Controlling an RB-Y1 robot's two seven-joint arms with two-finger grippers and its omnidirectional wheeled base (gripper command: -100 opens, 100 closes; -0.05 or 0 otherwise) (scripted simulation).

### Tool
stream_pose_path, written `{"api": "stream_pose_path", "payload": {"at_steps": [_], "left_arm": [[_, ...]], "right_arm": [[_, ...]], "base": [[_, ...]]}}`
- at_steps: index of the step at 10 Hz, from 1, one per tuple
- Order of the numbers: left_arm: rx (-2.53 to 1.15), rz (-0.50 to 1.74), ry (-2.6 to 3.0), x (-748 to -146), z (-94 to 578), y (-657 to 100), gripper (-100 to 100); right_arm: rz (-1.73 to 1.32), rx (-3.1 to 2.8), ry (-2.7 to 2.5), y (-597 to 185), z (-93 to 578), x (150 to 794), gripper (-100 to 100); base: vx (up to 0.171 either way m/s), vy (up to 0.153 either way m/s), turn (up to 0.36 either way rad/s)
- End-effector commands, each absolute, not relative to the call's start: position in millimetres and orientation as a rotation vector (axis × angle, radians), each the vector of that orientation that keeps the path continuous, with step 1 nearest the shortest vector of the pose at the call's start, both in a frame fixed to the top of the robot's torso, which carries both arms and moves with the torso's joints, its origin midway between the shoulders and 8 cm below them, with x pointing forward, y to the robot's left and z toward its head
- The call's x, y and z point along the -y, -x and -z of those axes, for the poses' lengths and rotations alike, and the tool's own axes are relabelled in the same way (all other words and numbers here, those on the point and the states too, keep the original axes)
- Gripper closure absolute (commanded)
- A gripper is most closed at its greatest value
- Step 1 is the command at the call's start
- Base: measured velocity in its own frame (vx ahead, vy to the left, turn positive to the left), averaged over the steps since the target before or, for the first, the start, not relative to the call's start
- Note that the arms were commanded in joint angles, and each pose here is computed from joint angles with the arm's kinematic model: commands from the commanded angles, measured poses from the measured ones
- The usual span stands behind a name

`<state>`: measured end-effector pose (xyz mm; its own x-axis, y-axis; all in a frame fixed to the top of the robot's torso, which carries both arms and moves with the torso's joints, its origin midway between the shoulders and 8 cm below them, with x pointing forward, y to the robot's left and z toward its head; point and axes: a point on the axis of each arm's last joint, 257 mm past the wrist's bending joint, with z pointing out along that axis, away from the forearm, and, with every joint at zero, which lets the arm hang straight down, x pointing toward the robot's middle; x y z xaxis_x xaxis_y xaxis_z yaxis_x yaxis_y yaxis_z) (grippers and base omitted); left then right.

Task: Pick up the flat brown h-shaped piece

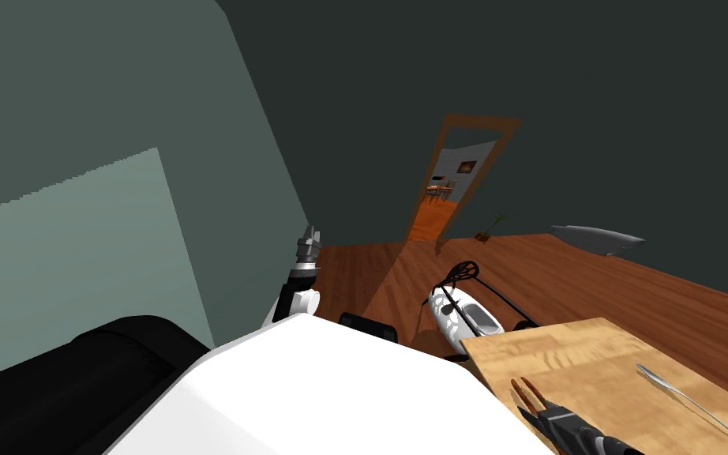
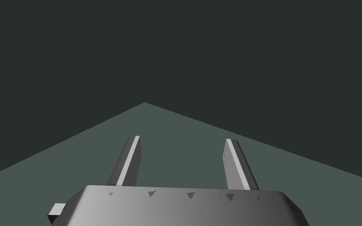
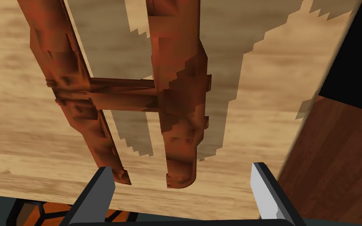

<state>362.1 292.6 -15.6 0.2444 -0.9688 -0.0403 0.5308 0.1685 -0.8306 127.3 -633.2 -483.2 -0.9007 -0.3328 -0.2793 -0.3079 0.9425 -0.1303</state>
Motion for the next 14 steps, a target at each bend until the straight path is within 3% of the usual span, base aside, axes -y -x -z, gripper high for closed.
{"api": "stream_pose_path", "payload": {"at_steps": [1,6,7,8,14], "left_arm": [[-0.676,1.19,0.803,-293,16,-362,0],[-0.676,1.19,0.803,-293,16,-362,0],[-0.676,1.19,0.803,-293,16,-362,0],[-0.676,1.19,0.803,-293,16,-362,0],[-0.676,1.189,0.803,-293,16,-362,0]], "right_arm": [[0.14,-2.852,0.542,-103,481,645,-100],[0.156,-2.93,0.643,-69,481,659,-100],[0.155,-2.932,0.645,-68,481,659,0],[0.152,-2.922,0.687,-68,486,654,-100],[0.142,-2.885,0.815,-66,502,639,-100]], "base": [[-0.034,0.021,0.202],[-0.026,0.016,0.106],[0.0,0.0,0.0],[0.082,-0.028,-0.177],[0.132,-0.016,-0.187]]}}
